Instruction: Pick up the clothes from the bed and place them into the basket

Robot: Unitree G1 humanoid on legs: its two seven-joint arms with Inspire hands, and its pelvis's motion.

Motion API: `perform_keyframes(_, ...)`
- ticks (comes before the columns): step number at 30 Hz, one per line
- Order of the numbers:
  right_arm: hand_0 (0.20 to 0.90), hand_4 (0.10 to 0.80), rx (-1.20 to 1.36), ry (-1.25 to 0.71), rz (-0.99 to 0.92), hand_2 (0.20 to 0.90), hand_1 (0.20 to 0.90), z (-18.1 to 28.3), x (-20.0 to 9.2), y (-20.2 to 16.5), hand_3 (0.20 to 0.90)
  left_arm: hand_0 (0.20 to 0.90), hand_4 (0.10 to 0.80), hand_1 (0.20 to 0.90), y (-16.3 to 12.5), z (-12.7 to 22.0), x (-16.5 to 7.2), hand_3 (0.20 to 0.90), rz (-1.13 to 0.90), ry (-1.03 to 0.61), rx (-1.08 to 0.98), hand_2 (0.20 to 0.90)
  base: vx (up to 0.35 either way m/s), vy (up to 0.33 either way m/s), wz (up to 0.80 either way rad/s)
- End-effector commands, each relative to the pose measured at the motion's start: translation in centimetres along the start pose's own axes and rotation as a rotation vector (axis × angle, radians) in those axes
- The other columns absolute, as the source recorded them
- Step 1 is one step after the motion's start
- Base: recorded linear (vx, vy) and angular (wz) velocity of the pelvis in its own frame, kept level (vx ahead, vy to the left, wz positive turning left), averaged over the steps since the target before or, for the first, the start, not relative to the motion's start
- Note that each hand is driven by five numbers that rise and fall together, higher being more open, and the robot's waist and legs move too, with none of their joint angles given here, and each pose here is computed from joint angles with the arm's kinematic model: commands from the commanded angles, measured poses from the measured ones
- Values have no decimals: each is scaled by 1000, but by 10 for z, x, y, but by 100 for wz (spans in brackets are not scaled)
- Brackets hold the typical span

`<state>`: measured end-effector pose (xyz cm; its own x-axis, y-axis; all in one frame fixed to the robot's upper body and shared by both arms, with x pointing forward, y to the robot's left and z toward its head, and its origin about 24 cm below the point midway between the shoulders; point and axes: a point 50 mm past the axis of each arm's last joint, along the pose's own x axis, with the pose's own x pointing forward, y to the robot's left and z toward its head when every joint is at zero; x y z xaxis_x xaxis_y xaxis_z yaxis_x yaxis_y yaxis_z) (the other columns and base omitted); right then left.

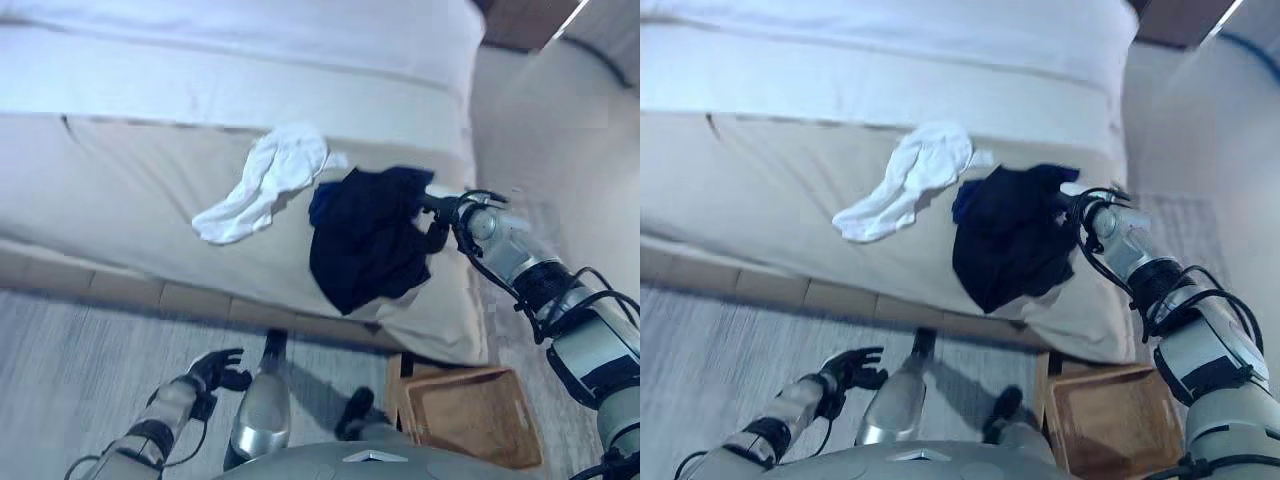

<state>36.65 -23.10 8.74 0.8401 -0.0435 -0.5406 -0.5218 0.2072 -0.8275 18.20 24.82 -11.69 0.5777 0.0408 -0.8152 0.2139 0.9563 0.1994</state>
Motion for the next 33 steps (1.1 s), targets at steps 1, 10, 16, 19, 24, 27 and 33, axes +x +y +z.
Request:
perform_keyframes(1,900,800,-80,-53,-336,900,900,32,-25,-87,900,900,800,900,-7,20,3,900,-17,-88,10,900,-34,-14,10)
perform_keyframes(10,900,800,-66,58,-341,900,900,19,-12,-75,900,900,800,900,-8,10,2,900,-19,-64,-9,900,-8,30,11)
perform_keyframes(16,300,100,40,-1,-513,300,300,26,-19,-88,200,900,800,900,-17,20,2,900,-55,-115,-8,900,-8,7,-1)
perform_keyframes(19,300,100,102,-128,-734,300,300,38,-39,-109,200,900,800,900,-21,17,1,900,-56,-112,-4,900,11,1,-2)
perform_keyframes(24,300,100,238,-383,-1121,300,300,57,-97,-145,200,900,800,900,-25,-3,-1,900,-44,-69,-22,900,83,19,-9)
perform_keyframes(27,300,100,292,-521,-1342,300,300,56,-136,-158,200,900,800,900,-27,-16,-3,900,-51,-37,-33,900,99,48,-13)
perform_keyframes(33,300,100,298,-615,-1570,300,300,43,-188,-175,200,900,800,900,-32,-42,-8,900,-73,42,-19,900,115,35,-5)
